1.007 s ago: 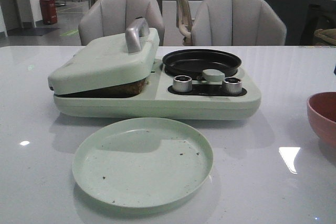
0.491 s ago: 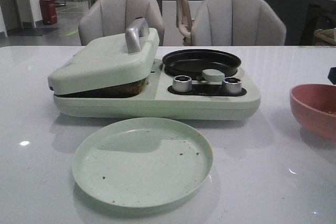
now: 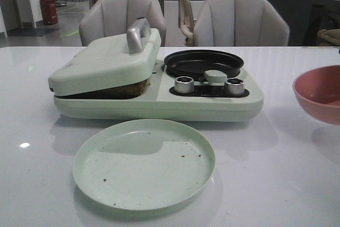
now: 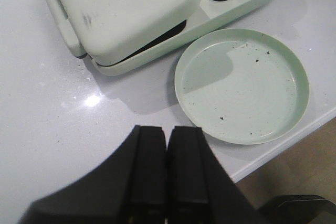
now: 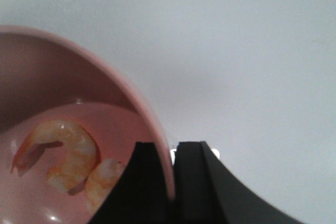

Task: Make breakfast with bread and shrimp
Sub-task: 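Lift the pink bowl with the right gripper over the black pan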

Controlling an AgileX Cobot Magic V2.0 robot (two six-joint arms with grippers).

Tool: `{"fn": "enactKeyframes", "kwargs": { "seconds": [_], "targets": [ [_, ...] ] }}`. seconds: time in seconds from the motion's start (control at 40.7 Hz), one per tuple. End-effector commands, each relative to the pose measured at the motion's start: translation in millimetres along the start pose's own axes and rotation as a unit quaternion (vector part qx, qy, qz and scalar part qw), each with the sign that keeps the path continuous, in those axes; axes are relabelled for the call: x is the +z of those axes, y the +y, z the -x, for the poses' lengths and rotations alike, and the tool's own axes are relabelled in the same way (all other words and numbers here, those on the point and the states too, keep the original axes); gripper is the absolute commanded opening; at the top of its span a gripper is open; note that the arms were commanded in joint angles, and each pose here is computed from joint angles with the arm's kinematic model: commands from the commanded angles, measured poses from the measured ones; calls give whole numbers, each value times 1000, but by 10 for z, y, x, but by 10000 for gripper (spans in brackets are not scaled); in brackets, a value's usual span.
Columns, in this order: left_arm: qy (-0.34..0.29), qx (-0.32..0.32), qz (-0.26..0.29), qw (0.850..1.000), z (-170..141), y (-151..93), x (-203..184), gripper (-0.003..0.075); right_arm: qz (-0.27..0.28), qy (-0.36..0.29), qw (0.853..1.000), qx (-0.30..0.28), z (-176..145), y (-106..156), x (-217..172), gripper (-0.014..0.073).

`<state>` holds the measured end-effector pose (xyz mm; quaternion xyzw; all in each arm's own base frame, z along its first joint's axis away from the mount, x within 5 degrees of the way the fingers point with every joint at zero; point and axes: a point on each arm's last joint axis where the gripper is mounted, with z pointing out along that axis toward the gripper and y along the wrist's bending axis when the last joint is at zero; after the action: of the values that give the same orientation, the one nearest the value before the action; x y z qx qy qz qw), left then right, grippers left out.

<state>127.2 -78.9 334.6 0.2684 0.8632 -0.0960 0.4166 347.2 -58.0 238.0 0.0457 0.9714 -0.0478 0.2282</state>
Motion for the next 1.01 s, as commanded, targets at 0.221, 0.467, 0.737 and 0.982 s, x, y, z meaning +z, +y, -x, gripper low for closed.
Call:
{"fn": "enactKeyframes", "kwargs": {
  "seconds": [0.221, 0.467, 0.737, 0.982],
  "targets": [
    [-46, 0, 1, 999, 124, -1, -57, 101, -61, -178, 977, -96, 565, 124, -1222, 35],
    [-46, 8, 8, 999, 124, 11, -57, 101, -156, -252, 914, -279, 793, 758, -1618, 38],
    [-46, 14, 13, 999, 125, 21, -57, 101, -231, -350, 830, -368, 984, 1480, -1719, 44],
    [-46, 16, 15, 999, 125, 24, -57, 101, -347, -392, 738, -426, 1067, 2020, -1500, 44]
  ]
}}
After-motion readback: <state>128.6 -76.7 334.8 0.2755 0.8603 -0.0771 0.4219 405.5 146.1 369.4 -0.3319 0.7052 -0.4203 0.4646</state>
